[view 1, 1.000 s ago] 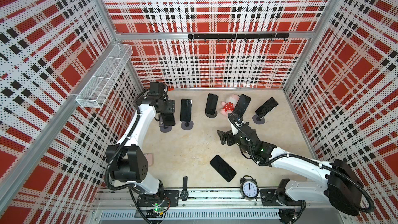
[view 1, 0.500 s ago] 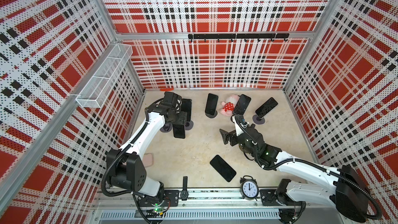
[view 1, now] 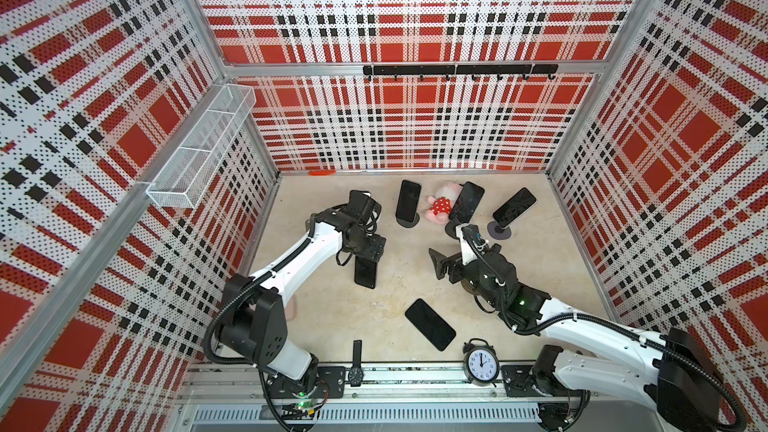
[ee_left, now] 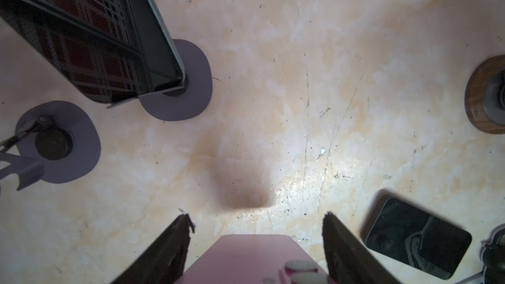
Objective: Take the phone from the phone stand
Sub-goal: 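Lift the purple-edged phone off its stand with the left gripper, then carry the phone toward the robot and lower it to the table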
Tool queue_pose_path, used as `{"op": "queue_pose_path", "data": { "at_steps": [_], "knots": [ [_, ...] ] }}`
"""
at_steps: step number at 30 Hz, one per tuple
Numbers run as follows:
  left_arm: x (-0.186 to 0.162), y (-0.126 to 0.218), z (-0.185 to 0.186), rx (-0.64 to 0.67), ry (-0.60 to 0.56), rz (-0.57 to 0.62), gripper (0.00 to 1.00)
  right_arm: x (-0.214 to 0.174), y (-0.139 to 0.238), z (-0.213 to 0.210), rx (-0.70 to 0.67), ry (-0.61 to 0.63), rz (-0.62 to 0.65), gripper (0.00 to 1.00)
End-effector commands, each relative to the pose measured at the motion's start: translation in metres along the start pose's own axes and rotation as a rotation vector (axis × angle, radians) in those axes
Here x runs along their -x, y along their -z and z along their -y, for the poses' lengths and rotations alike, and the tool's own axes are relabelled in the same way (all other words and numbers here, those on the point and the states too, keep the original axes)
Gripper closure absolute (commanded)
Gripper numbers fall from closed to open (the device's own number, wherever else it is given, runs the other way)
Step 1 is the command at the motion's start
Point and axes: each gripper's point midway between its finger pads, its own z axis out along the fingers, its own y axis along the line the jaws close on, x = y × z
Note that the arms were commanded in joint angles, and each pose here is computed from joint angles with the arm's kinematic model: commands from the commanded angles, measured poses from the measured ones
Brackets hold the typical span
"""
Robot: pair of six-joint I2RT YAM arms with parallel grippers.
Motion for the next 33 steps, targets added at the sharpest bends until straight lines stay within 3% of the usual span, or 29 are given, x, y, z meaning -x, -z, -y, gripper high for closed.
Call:
{"op": "queue_pose_path", "data": {
  "at_steps": [1, 14, 33],
  "knots": [
    [-0.006, -0.009, 0.014, -0.021, -0.032, -0.039, 0.41, 0.013, 0.003, 0.004, -0.017, -0.008, 0.052, 0.0],
    [-0.047, -0.052, 0.049, -0.029, -0.161, -0.232, 0.38, 0.014, 0.005, 0.006, -0.023, -0.006, 0.058, 0.0],
    [-0.054, -0.091, 0.065, -0.023, -0.224, -0.36, 0.41, 0.013, 0.003, 0.005, -0.022, -0.009, 0.054, 0.0]
  ]
}}
